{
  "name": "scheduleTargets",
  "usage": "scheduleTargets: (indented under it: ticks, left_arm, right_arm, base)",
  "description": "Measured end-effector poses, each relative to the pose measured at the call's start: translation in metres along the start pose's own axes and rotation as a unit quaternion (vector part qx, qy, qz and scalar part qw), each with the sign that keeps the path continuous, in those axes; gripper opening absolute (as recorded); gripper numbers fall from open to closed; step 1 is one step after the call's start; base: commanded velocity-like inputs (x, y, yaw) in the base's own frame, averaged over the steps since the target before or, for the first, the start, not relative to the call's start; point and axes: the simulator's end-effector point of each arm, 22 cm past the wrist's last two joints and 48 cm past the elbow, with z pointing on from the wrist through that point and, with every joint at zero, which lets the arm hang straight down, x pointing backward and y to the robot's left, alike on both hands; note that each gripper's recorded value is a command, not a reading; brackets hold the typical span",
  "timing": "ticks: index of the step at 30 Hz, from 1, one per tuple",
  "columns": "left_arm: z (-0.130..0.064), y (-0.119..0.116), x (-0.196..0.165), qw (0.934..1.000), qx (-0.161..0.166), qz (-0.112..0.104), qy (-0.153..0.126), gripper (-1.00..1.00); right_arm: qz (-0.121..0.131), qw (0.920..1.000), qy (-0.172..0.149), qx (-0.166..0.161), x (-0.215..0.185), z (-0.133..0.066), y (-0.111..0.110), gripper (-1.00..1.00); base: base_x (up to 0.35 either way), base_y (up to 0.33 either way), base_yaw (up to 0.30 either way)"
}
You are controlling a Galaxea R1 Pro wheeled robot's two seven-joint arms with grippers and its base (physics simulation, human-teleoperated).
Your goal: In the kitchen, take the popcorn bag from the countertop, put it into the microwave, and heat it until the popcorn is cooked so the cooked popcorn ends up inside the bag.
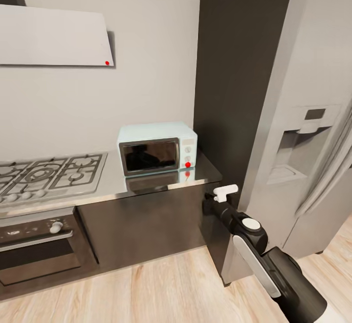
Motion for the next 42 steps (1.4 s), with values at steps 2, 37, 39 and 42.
scheduleTargets:
  ticks: [2, 37, 39, 42]
  left_arm:
    - [0.000, 0.002, 0.001, 1.0000, -0.001, 0.000, 0.000, 1.00]
    - [0.000, 0.004, 0.003, 1.0000, -0.005, 0.001, -0.002, 1.00]
    - [0.000, 0.004, 0.004, 1.0000, -0.006, 0.002, -0.001, 1.00]
    - [0.000, 0.004, 0.004, 1.0000, -0.007, 0.002, -0.001, 1.00]
  right_arm:
    - [0.001, 1.0000, 0.003, 0.001, 0.002, 0.002, 0.000, -1.00]
    - [0.017, 0.9972, 0.068, 0.027, 0.042, 0.048, -0.010, -1.00]
    - [0.017, 0.9971, 0.069, 0.028, 0.043, 0.049, -0.011, -1.00]
    - [0.017, 0.9969, 0.071, 0.028, 0.044, 0.049, -0.012, -1.00]
  base:
    - [0.326, -0.048, 0.000]
    - [0.296, 0.053, 0.000]
    - [0.105, -0.073, 0.000]
    - [0.041, -0.028, 0.000]
